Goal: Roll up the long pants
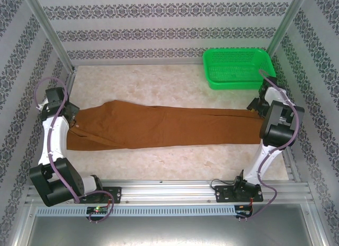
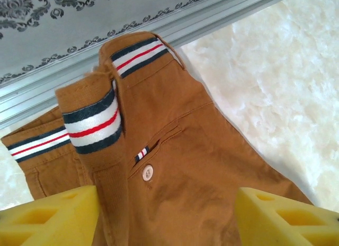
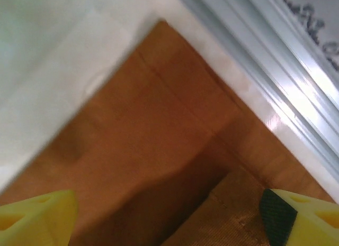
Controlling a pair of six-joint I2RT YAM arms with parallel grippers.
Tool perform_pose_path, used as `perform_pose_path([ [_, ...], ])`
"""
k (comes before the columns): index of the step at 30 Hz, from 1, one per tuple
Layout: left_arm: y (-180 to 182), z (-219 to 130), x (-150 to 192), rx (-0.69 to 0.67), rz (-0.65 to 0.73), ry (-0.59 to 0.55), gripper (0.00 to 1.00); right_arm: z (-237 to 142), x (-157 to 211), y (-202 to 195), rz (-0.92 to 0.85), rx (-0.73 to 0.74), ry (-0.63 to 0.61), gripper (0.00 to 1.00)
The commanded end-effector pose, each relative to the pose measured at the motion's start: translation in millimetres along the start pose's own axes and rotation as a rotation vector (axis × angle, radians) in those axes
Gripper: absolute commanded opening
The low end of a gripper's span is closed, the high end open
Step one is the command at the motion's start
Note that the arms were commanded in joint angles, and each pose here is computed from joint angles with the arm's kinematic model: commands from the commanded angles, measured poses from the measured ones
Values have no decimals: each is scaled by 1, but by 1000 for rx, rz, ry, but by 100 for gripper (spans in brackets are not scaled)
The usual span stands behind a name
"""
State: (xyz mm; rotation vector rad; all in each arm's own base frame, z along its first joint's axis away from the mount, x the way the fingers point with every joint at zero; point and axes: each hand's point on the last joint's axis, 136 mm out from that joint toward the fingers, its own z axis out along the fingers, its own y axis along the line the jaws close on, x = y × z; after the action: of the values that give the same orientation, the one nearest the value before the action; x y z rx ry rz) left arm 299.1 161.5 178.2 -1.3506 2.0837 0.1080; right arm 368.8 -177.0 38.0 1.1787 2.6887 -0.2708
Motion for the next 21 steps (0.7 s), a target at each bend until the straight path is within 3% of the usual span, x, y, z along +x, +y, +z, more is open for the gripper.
perform_pose_path([
  [1,-3,-28,-12,0,61,-34,73,-3,4,-14,12,27,-9,90],
  [6,-22,-40,-17,83,114,-27,82,-6,5,-24,38,27,-12,90],
  [12,-41,-28,-2,183,115,32,75,-17,-1,-30,42,29,-44,90],
  [21,-50,-11,2,182,121,70,73,-8,12,-39,36,56,-5,91],
])
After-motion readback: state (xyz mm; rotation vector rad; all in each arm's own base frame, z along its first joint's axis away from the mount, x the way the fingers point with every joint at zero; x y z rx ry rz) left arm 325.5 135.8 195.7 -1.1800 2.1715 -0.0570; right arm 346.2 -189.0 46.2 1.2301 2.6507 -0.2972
